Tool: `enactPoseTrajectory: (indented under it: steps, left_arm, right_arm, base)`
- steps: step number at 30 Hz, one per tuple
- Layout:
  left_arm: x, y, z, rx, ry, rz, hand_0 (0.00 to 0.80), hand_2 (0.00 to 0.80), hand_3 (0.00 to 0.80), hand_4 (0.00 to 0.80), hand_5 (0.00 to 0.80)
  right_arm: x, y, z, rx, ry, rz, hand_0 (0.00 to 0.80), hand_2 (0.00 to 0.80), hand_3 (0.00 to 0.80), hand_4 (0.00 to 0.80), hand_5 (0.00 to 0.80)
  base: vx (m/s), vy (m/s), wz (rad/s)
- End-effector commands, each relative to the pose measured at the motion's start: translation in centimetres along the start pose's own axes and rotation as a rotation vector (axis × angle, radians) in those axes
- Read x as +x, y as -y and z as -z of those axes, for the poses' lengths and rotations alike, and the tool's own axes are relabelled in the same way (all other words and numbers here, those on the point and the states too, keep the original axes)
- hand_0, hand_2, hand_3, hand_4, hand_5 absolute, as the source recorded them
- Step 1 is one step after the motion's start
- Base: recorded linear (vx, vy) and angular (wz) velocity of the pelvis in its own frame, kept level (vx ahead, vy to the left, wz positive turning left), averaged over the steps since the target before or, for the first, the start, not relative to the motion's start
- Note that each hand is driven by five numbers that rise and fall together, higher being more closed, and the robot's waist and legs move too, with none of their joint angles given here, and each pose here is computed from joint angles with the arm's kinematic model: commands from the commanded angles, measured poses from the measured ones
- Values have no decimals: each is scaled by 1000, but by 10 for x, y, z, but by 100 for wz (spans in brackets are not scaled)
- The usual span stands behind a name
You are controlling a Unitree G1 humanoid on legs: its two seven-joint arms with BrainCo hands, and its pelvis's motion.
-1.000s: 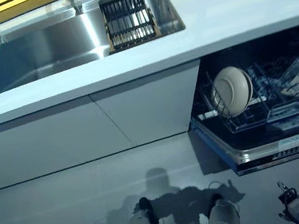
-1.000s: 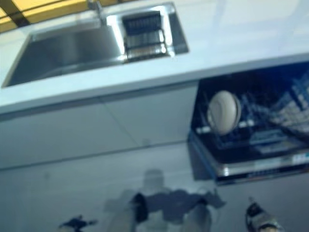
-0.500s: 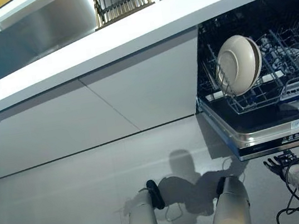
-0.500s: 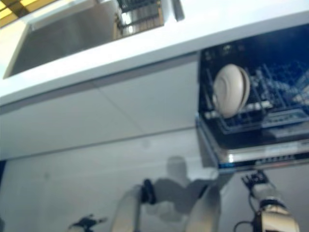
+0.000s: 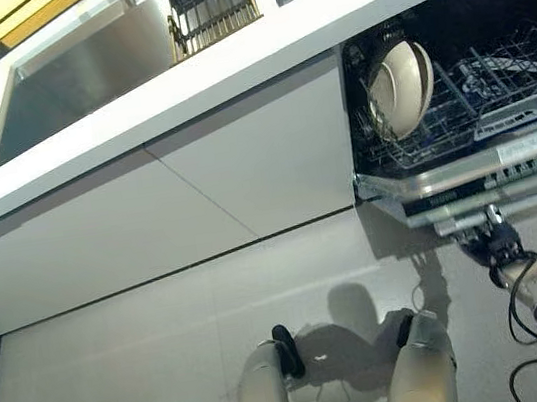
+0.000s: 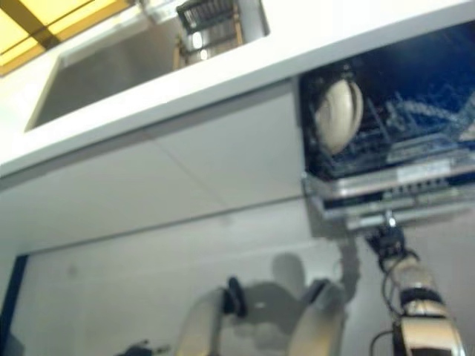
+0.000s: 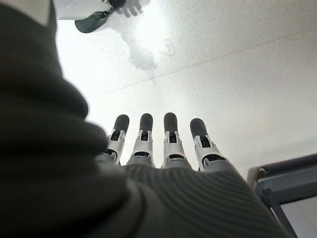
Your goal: Take plates into dishwasher
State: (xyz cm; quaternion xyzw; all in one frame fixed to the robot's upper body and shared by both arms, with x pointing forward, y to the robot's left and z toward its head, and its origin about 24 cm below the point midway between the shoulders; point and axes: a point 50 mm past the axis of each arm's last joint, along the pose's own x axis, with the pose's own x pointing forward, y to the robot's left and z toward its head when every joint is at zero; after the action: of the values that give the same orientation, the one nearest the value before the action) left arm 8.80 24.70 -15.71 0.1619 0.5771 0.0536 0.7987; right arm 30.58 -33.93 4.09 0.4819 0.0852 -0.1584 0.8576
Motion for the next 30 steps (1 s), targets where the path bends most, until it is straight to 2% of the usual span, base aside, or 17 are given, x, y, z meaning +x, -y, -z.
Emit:
enactPoseTrajectory:
  steps: [1,5,10,15,16,19,23,26,30]
  left_arm:
    - [0,-28,0,34,-3,-47,0,0,0,0,0]
    - [-1,-39,2,43,-10,-66,0,0,0,0,0]
    - [-1,-45,0,40,-12,-86,0,0,0,0,0]
    - [0,-47,2,12,-22,-95,0,0,0,0,0]
    - [0,-46,4,2,-30,-97,0,0,0,0,0]
    - [1,-44,6,1,-40,-106,0,0,0,0,0]
    - [1,-49,3,36,-45,-122,0,0,0,0,0]
    - [2,-50,-4,81,-46,-109,0,0,0,0,0]
    - [3,-32,1,141,-102,-26,0,0,0,0,0]
  right_arm:
    - [1,-221,-49,46,178,-797,0,0,0,0,0]
    - [-1,-230,-53,44,204,-802,0,0,0,0,0]
    - [7,-214,-51,-50,210,-644,0,0,0,0,0]
    - [25,-123,-38,-576,101,-140,0,0,0,0,0]
    - [25,-93,-35,-736,57,-15,0,0,0,0,0]
    - [18,-42,-26,-1055,-72,167,0,0,0,0,0]
    - [0,24,13,-1399,-285,278,0,0,0,0,0]
    - [-21,68,54,-1467,-404,300,0,0,0,0,0]
    - [-64,123,115,-1378,-589,362,0,0,0,0,0]
  base:
    - [19,-27,11]
    - [44,-35,16]
    - [46,-19,18]
    - [58,24,5]
    - [16,88,3]
    - [52,82,-4]
    - [69,90,2]
    - [11,72,14]
    - [-25,46,15]
